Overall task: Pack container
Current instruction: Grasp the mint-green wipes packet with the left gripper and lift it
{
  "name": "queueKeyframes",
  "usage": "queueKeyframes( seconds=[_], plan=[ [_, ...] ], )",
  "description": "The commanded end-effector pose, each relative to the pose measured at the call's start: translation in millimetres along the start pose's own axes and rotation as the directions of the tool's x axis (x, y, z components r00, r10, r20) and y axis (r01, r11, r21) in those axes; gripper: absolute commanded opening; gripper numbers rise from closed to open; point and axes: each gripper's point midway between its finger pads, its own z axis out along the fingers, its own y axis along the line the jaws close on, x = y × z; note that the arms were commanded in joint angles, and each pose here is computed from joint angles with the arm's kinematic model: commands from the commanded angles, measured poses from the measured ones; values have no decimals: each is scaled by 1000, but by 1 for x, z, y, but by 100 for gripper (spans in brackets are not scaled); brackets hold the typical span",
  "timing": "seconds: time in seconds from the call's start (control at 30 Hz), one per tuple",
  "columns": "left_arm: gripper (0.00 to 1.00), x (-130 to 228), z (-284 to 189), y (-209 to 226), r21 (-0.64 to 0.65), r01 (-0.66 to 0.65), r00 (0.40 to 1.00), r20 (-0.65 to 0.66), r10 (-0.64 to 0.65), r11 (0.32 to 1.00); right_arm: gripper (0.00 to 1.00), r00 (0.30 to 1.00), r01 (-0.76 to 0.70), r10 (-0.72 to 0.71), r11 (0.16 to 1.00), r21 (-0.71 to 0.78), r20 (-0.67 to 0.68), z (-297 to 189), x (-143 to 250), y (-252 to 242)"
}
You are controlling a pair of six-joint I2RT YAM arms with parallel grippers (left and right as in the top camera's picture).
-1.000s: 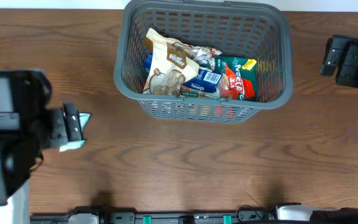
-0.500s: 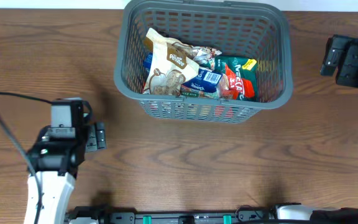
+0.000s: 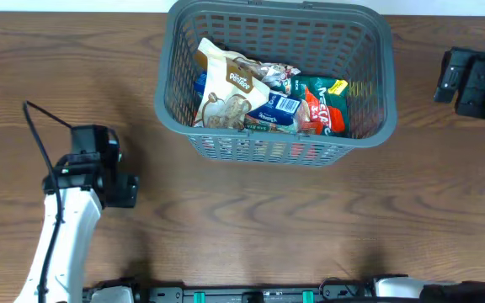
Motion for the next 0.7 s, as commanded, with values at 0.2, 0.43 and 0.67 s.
queueKeyframes(
  seconds=[0.2,0.43,0.67],
  plan=[
    [98,-4,15,4,200,48,998,28,-55,979,99,1000,-19,19,1000,17,1,0,-1,-4],
    [99,-9,31,11,203,8,999,33,-15,979,99,1000,-19,19,1000,17,1,0,-1,-4],
    [99,-14,52,9,211,-35,999,18,32,977,99,1000,-19,19,1000,17,1,0,-1,-4]
  ],
)
